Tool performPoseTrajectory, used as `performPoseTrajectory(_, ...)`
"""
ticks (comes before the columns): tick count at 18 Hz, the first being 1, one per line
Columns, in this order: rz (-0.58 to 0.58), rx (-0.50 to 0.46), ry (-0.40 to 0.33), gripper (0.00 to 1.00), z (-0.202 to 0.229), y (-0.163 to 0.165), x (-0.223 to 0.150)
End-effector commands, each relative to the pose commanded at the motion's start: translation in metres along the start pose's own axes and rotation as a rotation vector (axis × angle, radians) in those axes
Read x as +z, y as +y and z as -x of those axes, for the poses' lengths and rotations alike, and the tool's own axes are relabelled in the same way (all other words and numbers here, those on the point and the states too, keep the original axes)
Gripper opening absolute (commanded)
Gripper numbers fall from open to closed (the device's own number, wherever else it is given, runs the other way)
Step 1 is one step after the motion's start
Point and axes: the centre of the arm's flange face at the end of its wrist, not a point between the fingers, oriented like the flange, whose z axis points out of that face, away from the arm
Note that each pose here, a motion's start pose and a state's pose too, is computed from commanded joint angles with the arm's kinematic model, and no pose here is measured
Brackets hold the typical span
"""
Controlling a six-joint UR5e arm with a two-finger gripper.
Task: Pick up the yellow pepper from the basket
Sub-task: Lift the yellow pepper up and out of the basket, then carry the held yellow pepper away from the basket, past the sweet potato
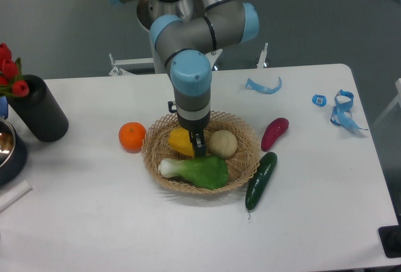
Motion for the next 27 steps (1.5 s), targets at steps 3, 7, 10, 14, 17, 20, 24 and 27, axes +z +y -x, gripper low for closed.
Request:
performPoseTrajectory(3, 0.008, -0.04, -0.041, 0.68, 0.011, 0.022, -0.018)
performPoseTrajectory(7, 0.003, -0.165, -0.109, 0.66, 0.03, 0.059, -0.046)
performPoseTrajectory(10, -0.023, -0.226, -0.134, 0.66, 0.037, 0.088, -0.053)
performPoseTrajectory(14, -0.013, -0.285, -0.149, 0.66, 0.047, 0.126, -0.056)
performPoseTrajectory(17, -0.011, -0.355, -0.118, 0.66, 0.045, 0.17, -0.037)
performPoseTrajectory(20, -0.016, -0.432, -0.087, 0.66, 0.041, 0.218, -0.011)
performPoseTrajectory(24, -0.014, -0.522, -0.124, 0.63, 0.055, 0.25, -0.019)
performPoseTrajectory(27, -0.045, -0.602, -0.135, 0.6, 0.068, 0.257, -0.013)
